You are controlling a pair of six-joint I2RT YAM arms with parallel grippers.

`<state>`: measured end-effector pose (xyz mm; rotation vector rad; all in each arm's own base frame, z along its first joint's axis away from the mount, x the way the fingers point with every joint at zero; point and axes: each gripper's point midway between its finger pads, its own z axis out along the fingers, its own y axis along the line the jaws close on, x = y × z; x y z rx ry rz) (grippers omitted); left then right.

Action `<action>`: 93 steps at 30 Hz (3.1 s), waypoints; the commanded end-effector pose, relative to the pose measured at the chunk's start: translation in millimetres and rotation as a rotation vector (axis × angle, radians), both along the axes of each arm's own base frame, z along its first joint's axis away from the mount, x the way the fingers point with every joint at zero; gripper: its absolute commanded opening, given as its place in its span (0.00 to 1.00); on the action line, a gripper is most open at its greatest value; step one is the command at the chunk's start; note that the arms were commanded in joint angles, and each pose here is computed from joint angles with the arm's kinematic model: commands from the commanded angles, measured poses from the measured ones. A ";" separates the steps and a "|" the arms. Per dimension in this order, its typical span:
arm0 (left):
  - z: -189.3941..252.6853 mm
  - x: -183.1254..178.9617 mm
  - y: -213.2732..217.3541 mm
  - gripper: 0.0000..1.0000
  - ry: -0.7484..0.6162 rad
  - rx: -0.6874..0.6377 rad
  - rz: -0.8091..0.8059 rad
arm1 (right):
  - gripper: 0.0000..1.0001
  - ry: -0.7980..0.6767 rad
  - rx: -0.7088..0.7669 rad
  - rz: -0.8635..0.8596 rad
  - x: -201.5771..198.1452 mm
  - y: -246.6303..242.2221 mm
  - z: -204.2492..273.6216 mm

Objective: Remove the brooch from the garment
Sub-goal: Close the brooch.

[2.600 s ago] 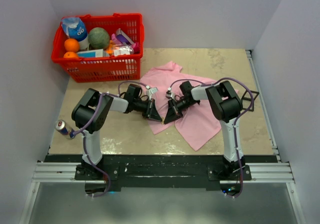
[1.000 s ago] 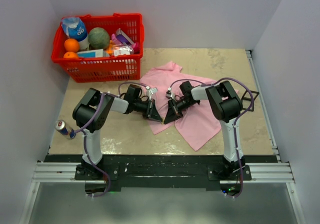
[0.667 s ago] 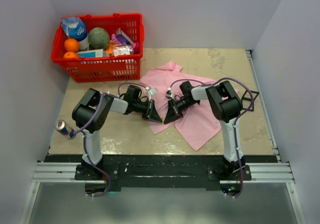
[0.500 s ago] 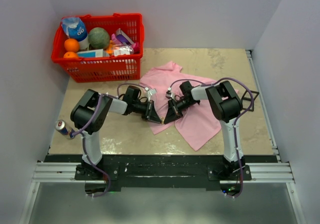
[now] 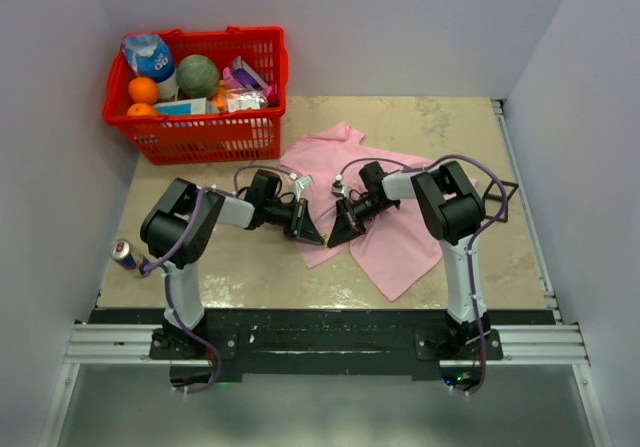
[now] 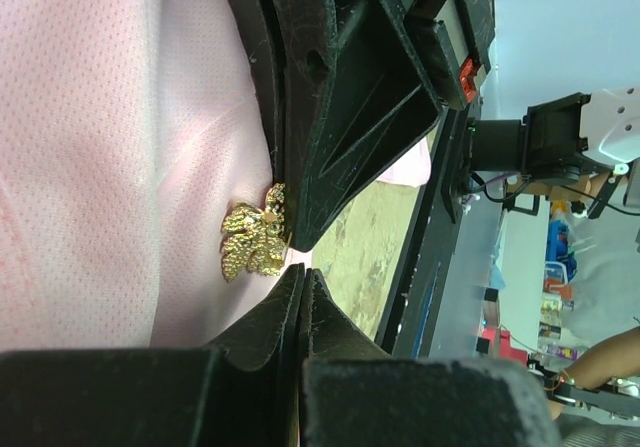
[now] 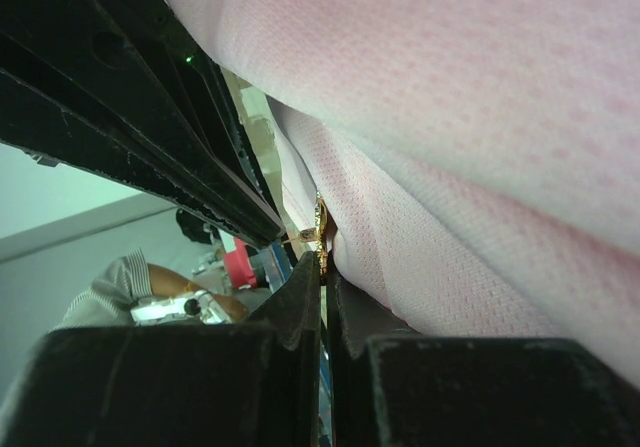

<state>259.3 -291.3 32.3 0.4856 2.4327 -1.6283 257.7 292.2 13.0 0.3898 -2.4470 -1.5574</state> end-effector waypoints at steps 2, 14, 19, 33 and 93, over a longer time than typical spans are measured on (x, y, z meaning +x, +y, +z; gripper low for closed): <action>19.8 2.2 -9.9 0.00 -0.041 -0.060 -0.028 | 0.00 0.121 -0.119 -0.030 -12.6 -8.2 -26.6; 9.9 12.5 -13.8 0.00 -0.032 -0.040 -0.016 | 0.00 0.123 -0.117 -0.034 -12.3 -8.4 -25.8; 3.1 14.0 -12.8 0.00 -0.018 -0.016 -0.006 | 0.00 0.126 -0.115 -0.032 -13.0 -7.9 -26.3; -4.5 10.5 -10.7 0.00 -0.013 -0.005 -0.012 | 0.00 0.128 -0.111 -0.033 -11.6 -7.5 -26.7; -37.0 15.6 -12.9 0.00 0.128 -0.015 0.009 | 0.00 -0.050 -0.124 0.171 -29.4 34.5 -11.7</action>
